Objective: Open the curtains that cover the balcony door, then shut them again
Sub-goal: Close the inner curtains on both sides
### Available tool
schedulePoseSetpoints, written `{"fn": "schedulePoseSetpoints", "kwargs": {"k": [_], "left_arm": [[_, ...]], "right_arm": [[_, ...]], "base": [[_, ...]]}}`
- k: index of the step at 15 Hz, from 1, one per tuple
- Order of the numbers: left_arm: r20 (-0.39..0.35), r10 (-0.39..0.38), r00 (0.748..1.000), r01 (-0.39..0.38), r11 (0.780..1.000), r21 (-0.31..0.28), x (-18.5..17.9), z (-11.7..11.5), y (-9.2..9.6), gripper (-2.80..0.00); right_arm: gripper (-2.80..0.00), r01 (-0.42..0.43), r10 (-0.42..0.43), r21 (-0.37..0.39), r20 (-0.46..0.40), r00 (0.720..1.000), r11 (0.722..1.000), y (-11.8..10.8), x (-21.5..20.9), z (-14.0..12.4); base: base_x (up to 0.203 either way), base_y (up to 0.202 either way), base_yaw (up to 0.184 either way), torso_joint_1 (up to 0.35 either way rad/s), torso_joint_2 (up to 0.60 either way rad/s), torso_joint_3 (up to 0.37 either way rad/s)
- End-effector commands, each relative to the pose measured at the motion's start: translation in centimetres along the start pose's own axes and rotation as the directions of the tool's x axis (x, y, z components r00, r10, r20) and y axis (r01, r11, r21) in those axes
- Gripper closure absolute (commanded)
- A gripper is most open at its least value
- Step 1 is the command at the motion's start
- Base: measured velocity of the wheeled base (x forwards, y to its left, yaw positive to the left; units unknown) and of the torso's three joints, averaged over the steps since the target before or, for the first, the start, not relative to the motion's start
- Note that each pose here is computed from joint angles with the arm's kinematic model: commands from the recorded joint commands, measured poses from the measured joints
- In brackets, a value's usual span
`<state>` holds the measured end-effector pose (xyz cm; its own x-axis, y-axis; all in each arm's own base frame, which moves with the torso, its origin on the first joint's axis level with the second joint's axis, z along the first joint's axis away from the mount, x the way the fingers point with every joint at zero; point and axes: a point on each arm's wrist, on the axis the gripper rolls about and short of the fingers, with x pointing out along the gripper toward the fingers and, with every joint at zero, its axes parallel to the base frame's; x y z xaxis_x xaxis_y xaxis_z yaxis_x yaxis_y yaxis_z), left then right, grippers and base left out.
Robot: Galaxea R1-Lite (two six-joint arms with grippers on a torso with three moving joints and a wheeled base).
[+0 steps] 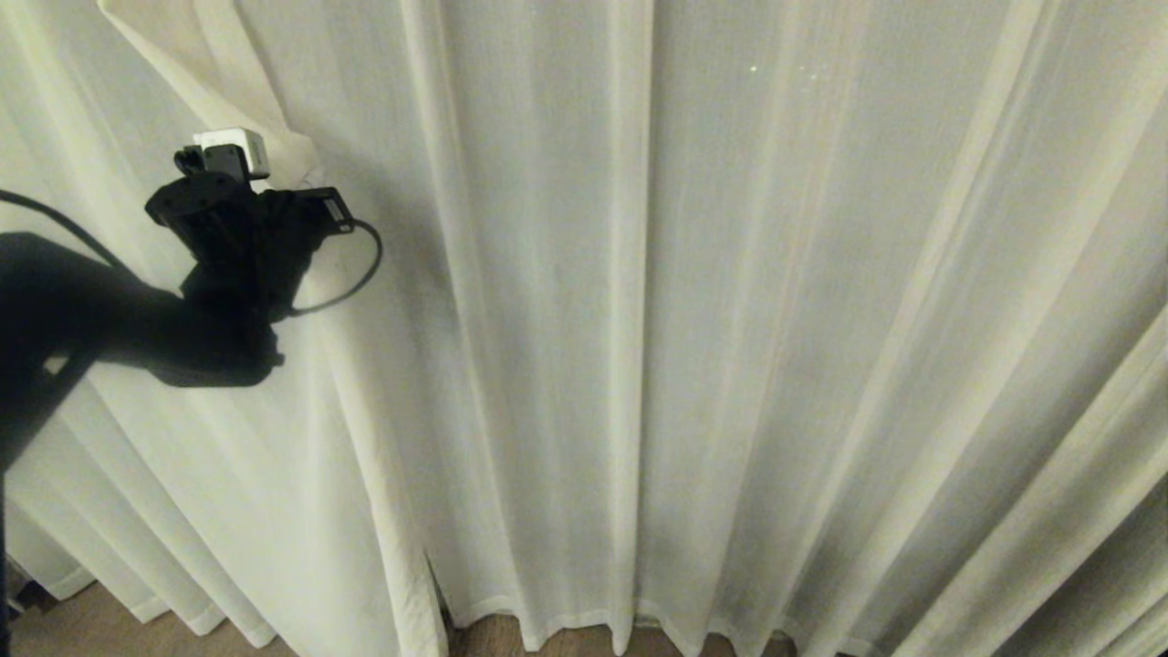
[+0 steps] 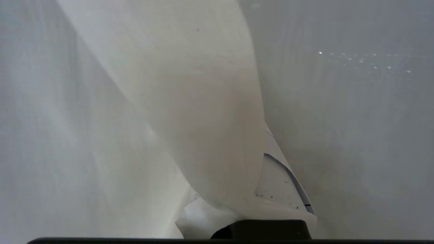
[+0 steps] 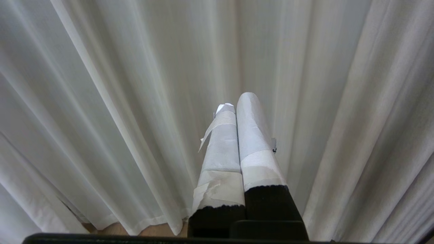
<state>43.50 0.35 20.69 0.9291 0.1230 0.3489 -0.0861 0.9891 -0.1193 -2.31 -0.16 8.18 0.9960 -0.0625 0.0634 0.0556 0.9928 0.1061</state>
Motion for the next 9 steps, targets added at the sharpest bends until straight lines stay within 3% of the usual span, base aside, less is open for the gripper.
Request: {"fn": "schedulePoseSetpoints", "kwargs": {"k": [1, 9], "left_arm": [[0.001, -0.002, 1.0, 0.002, 1.0, -0.002, -0.13, -0.12, -0.05, 0.0], [0.003, -0.002, 1.0, 0.002, 1.0, -0.004, -0.39, 0.25, -0.15, 0.0]], "right_arm": [[0.0, 0.0, 0.0, 0.0, -0.001, 1.0, 1.0, 0.0, 0.01, 0.01], [0.0, 0.0, 0.0, 0.0, -0.001, 1.0, 1.0, 0.0, 0.01, 0.01]], "base": [[0.0, 0.0, 0.0, 0.0, 0.0, 0.0], [0.0, 0.0, 0.0, 0.0, 0.0, 0.0]]}}
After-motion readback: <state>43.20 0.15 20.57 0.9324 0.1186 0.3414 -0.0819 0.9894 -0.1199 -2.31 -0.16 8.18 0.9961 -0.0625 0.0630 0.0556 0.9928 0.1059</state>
